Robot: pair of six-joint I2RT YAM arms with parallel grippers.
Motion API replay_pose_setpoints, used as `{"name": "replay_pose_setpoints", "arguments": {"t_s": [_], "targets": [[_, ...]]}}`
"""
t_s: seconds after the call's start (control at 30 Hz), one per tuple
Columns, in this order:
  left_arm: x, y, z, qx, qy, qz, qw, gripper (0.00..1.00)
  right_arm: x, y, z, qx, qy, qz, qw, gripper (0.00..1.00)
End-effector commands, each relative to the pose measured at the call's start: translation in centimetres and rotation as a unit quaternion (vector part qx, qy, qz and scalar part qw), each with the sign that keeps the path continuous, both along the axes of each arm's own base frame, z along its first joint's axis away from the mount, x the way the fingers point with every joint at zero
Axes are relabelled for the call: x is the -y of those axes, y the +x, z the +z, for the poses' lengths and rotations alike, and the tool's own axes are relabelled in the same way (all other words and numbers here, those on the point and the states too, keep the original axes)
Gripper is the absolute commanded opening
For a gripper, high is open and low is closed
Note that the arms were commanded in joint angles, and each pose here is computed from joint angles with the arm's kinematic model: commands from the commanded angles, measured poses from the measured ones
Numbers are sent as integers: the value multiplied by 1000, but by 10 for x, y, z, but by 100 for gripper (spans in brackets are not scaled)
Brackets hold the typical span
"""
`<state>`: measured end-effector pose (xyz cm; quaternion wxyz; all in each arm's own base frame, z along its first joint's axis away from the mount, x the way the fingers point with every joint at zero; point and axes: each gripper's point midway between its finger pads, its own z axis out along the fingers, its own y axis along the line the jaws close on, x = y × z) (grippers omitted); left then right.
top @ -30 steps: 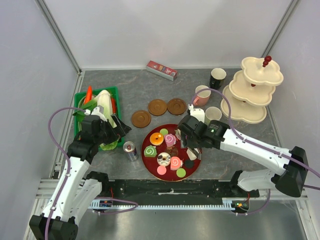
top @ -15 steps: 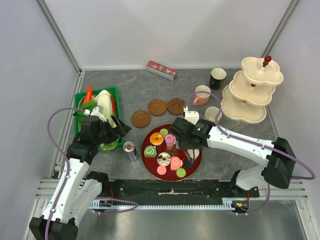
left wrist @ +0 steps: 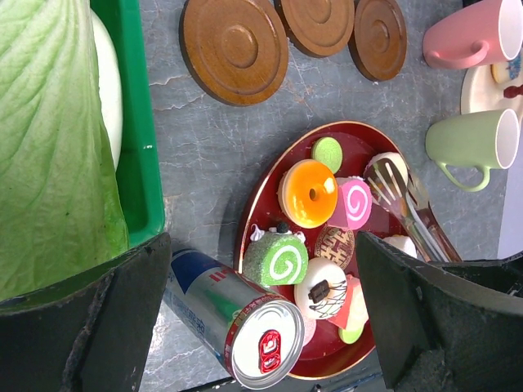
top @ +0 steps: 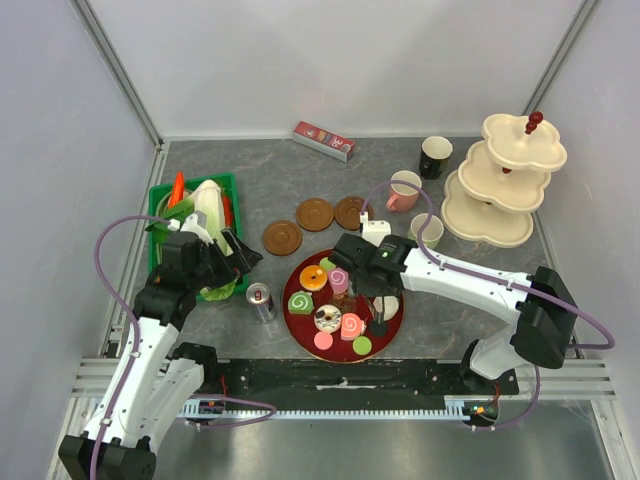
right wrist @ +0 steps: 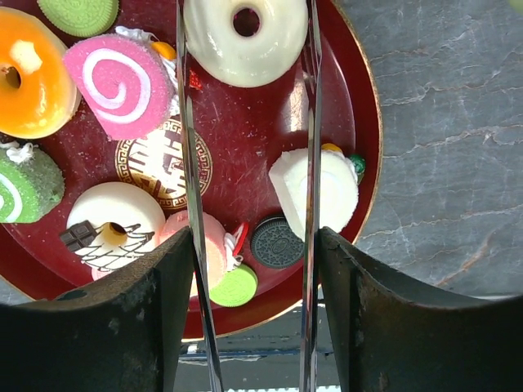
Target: Serve the afternoon tea
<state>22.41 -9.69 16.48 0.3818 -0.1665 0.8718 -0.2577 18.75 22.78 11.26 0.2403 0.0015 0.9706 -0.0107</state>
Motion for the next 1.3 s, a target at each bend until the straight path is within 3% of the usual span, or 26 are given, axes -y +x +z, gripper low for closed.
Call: {"name": "replay_pose_setpoints", "arguments": {"t_s": [0.0,0.3,0.73,1.0,1.27], "targets": [[6,3,8,14,-21,-3,1000,99,-1,8,16,28,-2,-8,1000,64],[5,3,9,17,-21,-1,1000,99,-2,8,33,44,1,11,999,53],[5,4,10,18,-21,-1,1000,99,8,34,144,179,67,14,981,51],[6,2,11,19,-23,-6,1000,99,100,109,166,214,0,-101,971,49],[7,2,10,18,-25,-8,1000,99,150,118,149,188,-2,-148,971,49]]}}
